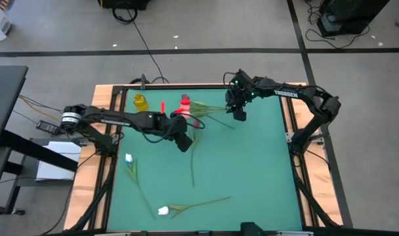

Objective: Sort flowers into vase by color
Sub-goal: Adjust the transparent vase

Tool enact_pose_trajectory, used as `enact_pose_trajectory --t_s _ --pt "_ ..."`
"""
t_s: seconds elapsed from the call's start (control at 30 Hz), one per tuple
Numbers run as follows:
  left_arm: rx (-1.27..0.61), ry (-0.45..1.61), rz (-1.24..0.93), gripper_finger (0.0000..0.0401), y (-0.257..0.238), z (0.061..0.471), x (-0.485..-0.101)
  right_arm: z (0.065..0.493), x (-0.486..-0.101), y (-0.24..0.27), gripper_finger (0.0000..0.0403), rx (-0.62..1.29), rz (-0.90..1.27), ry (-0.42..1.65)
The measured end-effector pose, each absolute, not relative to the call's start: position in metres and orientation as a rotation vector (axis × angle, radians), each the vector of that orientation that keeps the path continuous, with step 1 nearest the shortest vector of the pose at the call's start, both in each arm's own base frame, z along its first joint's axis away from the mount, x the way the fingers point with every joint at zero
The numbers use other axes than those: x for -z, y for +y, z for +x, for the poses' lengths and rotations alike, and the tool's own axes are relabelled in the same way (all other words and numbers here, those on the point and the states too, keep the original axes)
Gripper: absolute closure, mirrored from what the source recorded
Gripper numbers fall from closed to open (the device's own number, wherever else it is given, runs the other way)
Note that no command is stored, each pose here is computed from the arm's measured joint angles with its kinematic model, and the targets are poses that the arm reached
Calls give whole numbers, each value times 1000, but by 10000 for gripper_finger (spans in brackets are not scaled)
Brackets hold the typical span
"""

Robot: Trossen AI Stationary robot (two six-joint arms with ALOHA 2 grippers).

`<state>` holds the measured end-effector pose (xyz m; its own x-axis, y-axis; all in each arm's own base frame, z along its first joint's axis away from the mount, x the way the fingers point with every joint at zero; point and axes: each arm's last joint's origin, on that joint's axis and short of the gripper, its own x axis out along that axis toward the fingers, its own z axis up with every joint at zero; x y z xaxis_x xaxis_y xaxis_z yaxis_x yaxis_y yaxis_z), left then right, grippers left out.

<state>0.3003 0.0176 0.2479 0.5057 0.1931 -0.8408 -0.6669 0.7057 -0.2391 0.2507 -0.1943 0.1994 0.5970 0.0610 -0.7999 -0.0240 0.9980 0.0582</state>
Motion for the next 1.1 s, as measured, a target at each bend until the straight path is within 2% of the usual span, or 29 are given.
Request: enact_pose_trajectory --t_s 0.27,0.53,0.9,1.1 --pt "-638 656 -589 252 20 264 -301 246 -226 -197 269 -72 26 748" --pt "-681 498 -564 252 22 234 -332 224 -252 -211 271 69 59 498" --pt "-692 478 -530 252 23 230 -336 157 -216 -199 270 391 131 337" --pt "-702 485 -516 252 26 231 -335 126 -190 -183 270 592 96 396"
